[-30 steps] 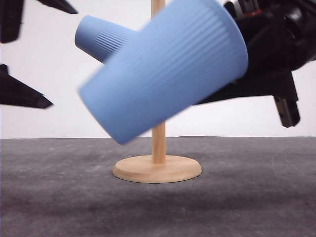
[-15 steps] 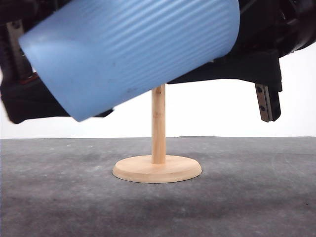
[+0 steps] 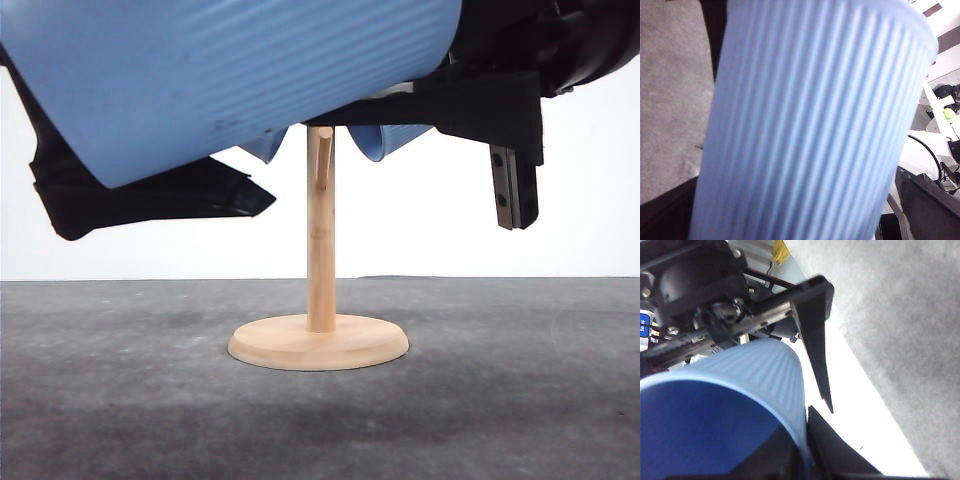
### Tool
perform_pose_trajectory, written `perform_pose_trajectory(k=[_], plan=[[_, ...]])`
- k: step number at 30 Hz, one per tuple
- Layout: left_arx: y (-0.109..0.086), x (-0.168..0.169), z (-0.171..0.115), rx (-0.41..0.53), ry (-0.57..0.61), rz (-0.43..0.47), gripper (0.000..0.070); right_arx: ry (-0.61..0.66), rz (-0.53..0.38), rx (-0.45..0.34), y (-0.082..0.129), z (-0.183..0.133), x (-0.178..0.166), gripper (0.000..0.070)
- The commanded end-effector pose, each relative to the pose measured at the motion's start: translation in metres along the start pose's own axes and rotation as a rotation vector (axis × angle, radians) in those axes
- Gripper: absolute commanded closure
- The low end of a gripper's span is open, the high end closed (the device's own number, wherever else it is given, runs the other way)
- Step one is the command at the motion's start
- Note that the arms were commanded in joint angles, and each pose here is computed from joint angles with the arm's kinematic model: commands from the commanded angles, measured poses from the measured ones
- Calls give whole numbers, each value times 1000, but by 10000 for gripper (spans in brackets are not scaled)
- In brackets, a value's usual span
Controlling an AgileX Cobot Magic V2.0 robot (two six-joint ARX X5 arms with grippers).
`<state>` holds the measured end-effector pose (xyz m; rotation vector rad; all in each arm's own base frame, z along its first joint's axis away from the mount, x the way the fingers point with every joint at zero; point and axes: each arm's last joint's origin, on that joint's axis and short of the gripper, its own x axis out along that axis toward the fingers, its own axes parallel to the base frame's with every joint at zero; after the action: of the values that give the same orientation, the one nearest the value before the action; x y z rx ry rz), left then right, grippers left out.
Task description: Place three cups
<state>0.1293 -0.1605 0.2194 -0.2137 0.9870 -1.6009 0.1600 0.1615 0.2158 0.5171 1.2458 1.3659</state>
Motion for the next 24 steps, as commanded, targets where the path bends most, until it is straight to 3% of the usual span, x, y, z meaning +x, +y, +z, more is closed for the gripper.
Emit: perform_pose_trajectory(k=[1, 6, 10, 15, 20, 24], plan=[[0, 3, 2, 13, 5, -7, 10, 11, 27, -7, 4, 3, 2, 700], [0, 3, 2, 13, 0, -2, 199, 20, 32, -10, 5, 2, 4, 700], [0, 3, 2, -10, 1, -3, 233, 20, 31, -10, 5, 2, 4, 686], [0, 3, 2, -53, 1, -6, 240, 18, 29, -10, 5, 2, 4, 515], [0, 3, 2, -114, 1, -6, 302, 17, 29, -15, 4, 3, 4, 512], [0, 3, 2, -165, 1, -5, 310, 3, 24, -26, 3, 4, 1, 511]])
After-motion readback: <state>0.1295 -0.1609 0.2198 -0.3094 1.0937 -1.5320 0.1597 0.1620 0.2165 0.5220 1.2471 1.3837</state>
